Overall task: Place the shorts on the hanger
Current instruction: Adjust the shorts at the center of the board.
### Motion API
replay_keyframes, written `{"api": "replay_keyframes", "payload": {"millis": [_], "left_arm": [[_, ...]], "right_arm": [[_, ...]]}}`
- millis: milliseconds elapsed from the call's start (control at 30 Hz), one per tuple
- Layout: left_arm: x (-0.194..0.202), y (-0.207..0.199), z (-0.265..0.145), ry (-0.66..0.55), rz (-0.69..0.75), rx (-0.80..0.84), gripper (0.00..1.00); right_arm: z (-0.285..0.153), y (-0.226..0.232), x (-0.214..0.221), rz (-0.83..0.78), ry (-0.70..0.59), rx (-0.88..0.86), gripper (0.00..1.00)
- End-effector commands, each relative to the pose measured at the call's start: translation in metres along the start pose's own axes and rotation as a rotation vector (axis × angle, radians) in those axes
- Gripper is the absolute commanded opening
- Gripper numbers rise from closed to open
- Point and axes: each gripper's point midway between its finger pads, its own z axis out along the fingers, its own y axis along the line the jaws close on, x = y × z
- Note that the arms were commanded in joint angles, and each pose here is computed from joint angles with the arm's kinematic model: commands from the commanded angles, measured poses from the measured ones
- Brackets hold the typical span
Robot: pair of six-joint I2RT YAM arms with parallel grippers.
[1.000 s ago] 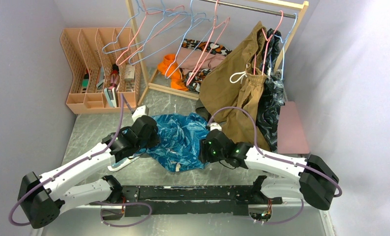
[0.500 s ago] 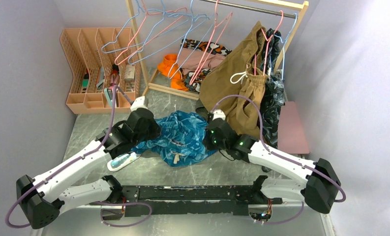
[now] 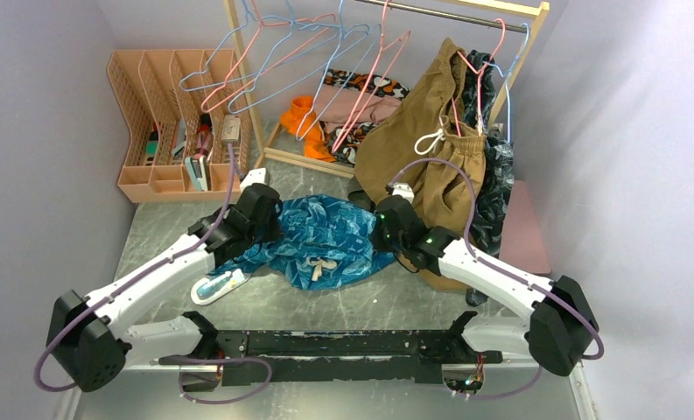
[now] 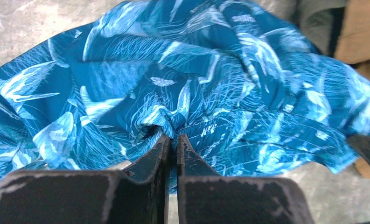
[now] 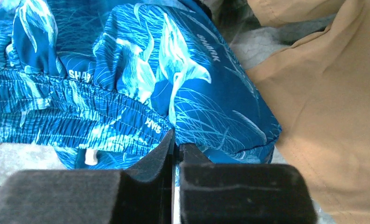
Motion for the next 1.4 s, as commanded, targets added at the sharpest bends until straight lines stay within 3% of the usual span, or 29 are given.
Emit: {"api": "replay_keyframes", "payload": {"millis": [0, 100, 167, 267, 367, 533, 700, 833, 1167, 1367], "left_arm": [[0.002, 0.009, 0.02, 0.025, 0.046, 0.005, 0.11], [0.007, 0.009, 0.026, 0.046, 0.05, 0.021, 0.21], [0.008, 0.007, 0.023, 0.053, 0.053, 0.04, 0.37], [0.004, 0.009, 0.009, 0.043, 0.046, 0.048, 0.59], [-0.003, 0.014, -0.011, 0.01, 0.022, 0.055, 0.72], [-0.003, 0.029, -0.036, -0.031, -0.059, 0.049, 0.75], [0.015, 0.045, -0.042, 0.002, -0.132, 0.006, 0.76], [0.033, 0.049, -0.037, 0.057, -0.167, -0.014, 0.76], [0.048, 0.032, -0.02, 0.059, -0.222, 0.112, 0.8], [0.051, 0.036, -0.003, 0.073, -0.201, 0.095, 0.76]], "right_arm": [[0.01, 0.006, 0.003, 0.033, 0.01, -0.028, 0.12], [0.008, 0.009, 0.002, 0.015, 0.008, -0.052, 0.34], [0.002, 0.013, -0.001, -0.004, 0.006, -0.076, 0.43], [-0.013, 0.019, -0.004, -0.049, 0.004, -0.109, 0.5], [-0.032, 0.03, -0.006, -0.136, -0.025, -0.154, 0.53], [-0.042, 0.041, 0.021, -0.342, -0.023, -0.085, 0.53], [-0.033, 0.031, 0.039, -0.393, 0.01, 0.038, 0.55], [-0.025, 0.016, 0.052, -0.339, 0.037, 0.115, 0.57], [-0.005, 0.025, 0.052, -0.045, 0.01, -0.025, 0.65], [-0.001, 0.02, 0.051, -0.016, 0.014, -0.043, 0.64]]}}
